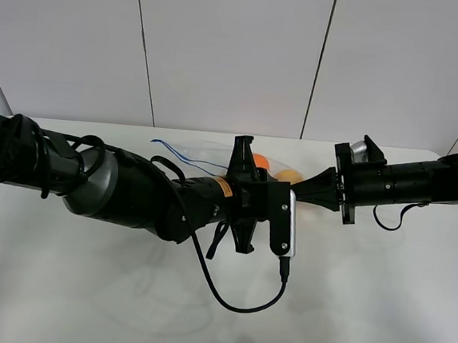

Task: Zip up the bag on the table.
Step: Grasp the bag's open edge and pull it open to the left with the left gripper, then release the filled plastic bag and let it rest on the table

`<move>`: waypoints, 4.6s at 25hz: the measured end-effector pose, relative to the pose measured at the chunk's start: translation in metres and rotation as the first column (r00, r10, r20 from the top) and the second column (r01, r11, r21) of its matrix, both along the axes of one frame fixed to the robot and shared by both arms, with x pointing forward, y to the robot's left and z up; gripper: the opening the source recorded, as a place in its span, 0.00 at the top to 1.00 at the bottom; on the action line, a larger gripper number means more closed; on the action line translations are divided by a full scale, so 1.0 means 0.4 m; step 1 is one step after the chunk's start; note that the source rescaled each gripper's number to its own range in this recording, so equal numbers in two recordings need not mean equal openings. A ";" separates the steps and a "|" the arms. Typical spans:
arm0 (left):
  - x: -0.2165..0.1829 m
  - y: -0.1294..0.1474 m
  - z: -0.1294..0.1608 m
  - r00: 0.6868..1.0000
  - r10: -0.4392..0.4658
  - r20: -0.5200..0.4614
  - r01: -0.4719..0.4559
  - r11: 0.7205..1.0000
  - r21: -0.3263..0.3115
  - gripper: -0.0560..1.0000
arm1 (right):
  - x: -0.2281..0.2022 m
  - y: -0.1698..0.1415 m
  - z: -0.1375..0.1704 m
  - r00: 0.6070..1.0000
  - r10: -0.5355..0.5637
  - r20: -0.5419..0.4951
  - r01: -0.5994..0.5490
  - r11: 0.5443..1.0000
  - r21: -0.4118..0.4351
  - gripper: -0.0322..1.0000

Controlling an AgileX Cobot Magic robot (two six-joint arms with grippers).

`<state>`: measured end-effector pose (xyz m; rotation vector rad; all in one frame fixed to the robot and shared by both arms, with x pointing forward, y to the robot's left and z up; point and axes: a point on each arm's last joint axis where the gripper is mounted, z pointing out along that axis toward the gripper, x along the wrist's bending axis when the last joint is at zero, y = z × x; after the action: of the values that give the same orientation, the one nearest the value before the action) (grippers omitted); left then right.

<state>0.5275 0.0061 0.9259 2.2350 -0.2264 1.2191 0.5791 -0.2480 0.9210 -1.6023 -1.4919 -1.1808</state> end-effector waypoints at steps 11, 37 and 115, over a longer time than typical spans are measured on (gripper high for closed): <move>0.000 0.000 0.000 1.000 0.005 -0.006 -0.005 1.000 -0.009 0.95 | 0.000 0.000 0.000 1.000 0.000 0.000 0.000 1.000 0.000 0.97; 0.148 0.164 -0.028 0.985 0.143 0.099 -0.150 0.987 0.065 0.95 | 0.006 0.004 0.001 1.000 -0.025 0.003 0.025 1.000 0.005 0.97; 0.338 0.642 0.143 -0.126 0.501 -0.856 -0.879 0.344 0.331 0.11 | -0.008 0.005 -0.005 0.999 0.047 -0.016 -0.047 0.998 -0.030 0.97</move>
<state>0.6629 0.2629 0.9830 2.2113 1.8381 0.0824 0.5758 -0.2461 0.9192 -1.5842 -1.5357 -1.1224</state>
